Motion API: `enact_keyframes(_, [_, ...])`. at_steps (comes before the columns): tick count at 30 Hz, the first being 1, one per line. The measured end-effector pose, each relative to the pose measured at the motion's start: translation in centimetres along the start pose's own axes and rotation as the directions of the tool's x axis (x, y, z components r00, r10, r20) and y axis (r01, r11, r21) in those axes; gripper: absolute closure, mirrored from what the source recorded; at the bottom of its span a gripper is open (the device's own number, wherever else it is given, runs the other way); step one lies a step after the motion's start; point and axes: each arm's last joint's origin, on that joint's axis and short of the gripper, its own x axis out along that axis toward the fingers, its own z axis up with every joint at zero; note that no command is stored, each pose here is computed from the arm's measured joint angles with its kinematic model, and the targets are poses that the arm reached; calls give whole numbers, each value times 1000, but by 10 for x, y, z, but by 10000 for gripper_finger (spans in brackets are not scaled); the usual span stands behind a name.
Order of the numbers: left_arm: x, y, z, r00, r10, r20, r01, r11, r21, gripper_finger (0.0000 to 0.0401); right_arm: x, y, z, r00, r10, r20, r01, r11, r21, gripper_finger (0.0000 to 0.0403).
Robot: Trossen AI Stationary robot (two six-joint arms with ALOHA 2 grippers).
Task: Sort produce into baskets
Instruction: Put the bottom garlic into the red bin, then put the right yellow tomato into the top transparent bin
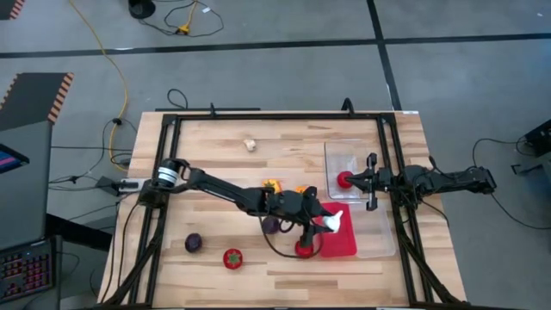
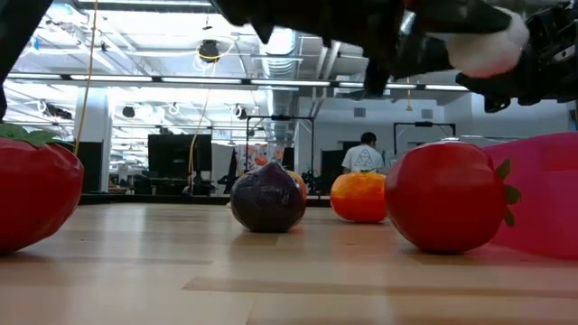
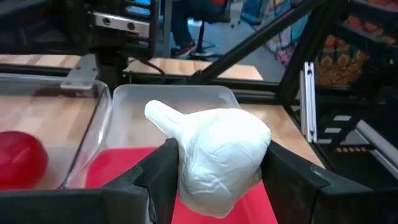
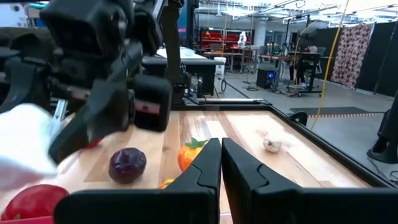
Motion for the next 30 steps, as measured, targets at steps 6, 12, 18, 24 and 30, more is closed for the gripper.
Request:
enact_keyframes(6, [10, 6, -15, 999, 14, -49, -15, 1000, -10, 205, 0, 0, 0, 1000, 2, 3, -2, 1000, 1, 361])
enact_keyframes(12, [9, 12, -10, 997, 65, -44, -65, 998, -15, 143, 0, 0, 0, 1000, 3, 5, -3, 1000, 1, 360])
enact_keyframes(18, [9, 14, -9, 996, 59, -66, -60, 998, -26, 91, 0, 0, 0, 1000, 2, 6, -2, 1000, 1, 343])
enact_keyframes(24, [1, 15, 6, 998, 35, -43, -36, 999, -22, 84, 0, 0, 0, 1000, 3, 6, -3, 1000, 1, 294])
enact_keyframes(30, [-22, 19, 31, 995, 62, -80, -59, 997, 41, 84, 0, 0, 1, 1000, 3, 8, -3, 1000, 2, 206])
